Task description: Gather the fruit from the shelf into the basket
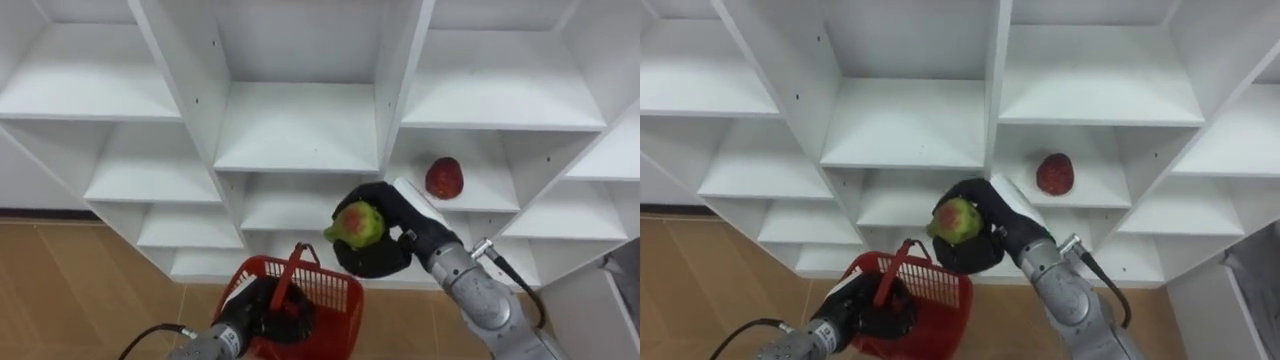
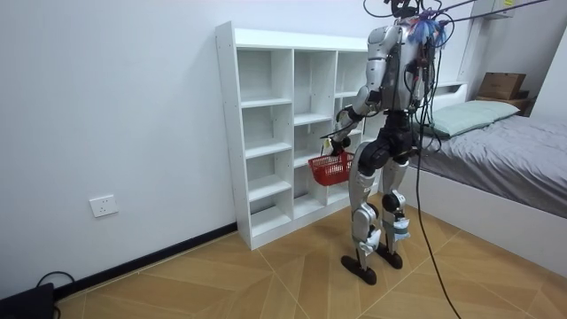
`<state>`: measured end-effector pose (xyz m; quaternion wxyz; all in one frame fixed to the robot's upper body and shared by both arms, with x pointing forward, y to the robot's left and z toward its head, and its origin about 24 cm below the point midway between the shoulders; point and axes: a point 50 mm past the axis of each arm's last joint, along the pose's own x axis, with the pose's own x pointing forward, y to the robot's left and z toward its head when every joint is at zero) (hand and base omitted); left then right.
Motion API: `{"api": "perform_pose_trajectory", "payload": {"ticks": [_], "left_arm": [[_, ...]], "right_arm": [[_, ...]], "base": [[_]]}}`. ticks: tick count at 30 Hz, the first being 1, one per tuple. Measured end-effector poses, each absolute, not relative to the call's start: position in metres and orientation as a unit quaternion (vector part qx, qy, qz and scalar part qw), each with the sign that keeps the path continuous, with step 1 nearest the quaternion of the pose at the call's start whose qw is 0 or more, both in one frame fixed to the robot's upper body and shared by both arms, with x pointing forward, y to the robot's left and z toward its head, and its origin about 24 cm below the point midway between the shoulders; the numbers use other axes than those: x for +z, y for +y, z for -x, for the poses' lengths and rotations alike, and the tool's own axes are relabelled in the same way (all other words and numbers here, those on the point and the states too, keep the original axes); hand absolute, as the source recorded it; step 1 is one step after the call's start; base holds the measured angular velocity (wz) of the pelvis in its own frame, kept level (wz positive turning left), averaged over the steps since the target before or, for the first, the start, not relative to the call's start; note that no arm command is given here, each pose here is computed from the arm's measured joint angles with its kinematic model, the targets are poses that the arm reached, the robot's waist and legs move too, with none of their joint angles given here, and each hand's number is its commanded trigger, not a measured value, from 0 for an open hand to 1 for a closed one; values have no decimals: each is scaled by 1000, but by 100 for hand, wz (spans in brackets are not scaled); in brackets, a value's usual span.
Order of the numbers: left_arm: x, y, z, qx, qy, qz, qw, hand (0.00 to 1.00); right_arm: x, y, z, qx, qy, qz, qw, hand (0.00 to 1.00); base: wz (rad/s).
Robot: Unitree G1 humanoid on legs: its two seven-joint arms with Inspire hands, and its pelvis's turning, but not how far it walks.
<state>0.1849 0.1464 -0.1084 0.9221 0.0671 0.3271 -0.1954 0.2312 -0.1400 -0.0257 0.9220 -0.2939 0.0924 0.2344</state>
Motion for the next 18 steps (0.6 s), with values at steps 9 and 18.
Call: {"api": "perform_pose_trajectory", "payload": {"ticks": [9,18], "left_arm": [[-102,142,-188,-204,302,-65,929,100],[-101,142,-189,-198,294,-47,934,100]], "right_arm": [[-37,-146,-226,233,117,294,920,100],[-62,-157,-216,212,169,312,911,100]], "base": [[0],[0]]}}
